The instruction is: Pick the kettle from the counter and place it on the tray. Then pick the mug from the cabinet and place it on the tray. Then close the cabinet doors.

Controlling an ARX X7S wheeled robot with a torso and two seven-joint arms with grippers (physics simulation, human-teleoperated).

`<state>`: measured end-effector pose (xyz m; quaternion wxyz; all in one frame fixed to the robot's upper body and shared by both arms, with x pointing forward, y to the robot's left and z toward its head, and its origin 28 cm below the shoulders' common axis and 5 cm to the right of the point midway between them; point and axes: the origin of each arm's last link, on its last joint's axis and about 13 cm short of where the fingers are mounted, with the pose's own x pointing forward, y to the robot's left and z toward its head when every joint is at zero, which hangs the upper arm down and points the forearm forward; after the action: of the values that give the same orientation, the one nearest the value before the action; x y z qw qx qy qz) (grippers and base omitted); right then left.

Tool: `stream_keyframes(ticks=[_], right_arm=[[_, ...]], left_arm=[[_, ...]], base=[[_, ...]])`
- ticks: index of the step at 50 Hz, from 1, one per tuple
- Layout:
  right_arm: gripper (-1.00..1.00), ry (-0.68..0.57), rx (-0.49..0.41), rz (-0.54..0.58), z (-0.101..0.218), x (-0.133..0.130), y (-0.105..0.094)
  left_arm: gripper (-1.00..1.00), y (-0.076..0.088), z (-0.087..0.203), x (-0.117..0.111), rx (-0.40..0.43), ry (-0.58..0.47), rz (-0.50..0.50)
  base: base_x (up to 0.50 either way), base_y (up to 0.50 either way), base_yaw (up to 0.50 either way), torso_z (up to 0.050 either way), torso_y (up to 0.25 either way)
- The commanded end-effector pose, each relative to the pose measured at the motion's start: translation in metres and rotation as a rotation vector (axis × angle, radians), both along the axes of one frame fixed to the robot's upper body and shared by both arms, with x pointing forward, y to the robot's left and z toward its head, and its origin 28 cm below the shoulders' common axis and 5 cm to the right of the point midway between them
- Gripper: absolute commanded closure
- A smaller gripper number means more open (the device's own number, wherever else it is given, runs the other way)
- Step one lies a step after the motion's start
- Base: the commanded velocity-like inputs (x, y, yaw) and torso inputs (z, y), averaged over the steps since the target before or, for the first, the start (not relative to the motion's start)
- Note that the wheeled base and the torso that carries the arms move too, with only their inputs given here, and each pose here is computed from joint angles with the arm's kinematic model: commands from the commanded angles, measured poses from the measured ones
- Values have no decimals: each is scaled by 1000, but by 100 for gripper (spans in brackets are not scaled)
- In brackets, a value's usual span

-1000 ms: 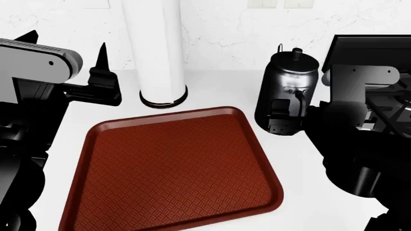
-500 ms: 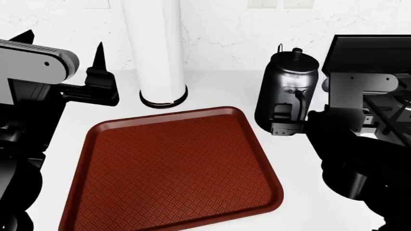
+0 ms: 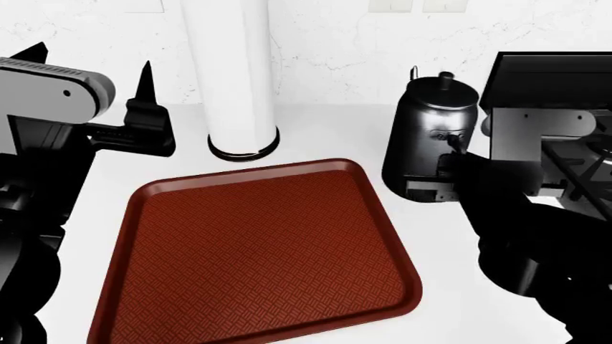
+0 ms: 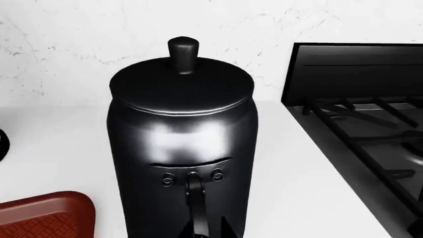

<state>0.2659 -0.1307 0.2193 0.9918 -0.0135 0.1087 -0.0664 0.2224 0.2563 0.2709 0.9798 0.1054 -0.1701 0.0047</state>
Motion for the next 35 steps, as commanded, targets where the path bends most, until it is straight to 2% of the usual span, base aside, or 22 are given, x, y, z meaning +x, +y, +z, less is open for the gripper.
stream_keyframes(ticks=[1,6,17,25,35], right_arm=[[100,-17,-21,-11,2,1,0],[100,-23,-39,-18,3,1,0],[100,-109,-155,-78,-2,5,-2],[100,-193,-258,-45,-2,8,0],[100,-263,-307,-2,2,9,2]], left_arm=[[-100,-1,2,0,1,-7,1],[-100,0,3,-1,2,-12,3],[-100,1,1,-3,1,-12,9],[-100,3,1,-4,-1,-11,13],[-100,1,1,-3,0,-10,12]], base=[[0,0,0,0,0],[0,0,0,0,0],[0,0,0,0,0],[0,0,0,0,0],[0,0,0,0,0]])
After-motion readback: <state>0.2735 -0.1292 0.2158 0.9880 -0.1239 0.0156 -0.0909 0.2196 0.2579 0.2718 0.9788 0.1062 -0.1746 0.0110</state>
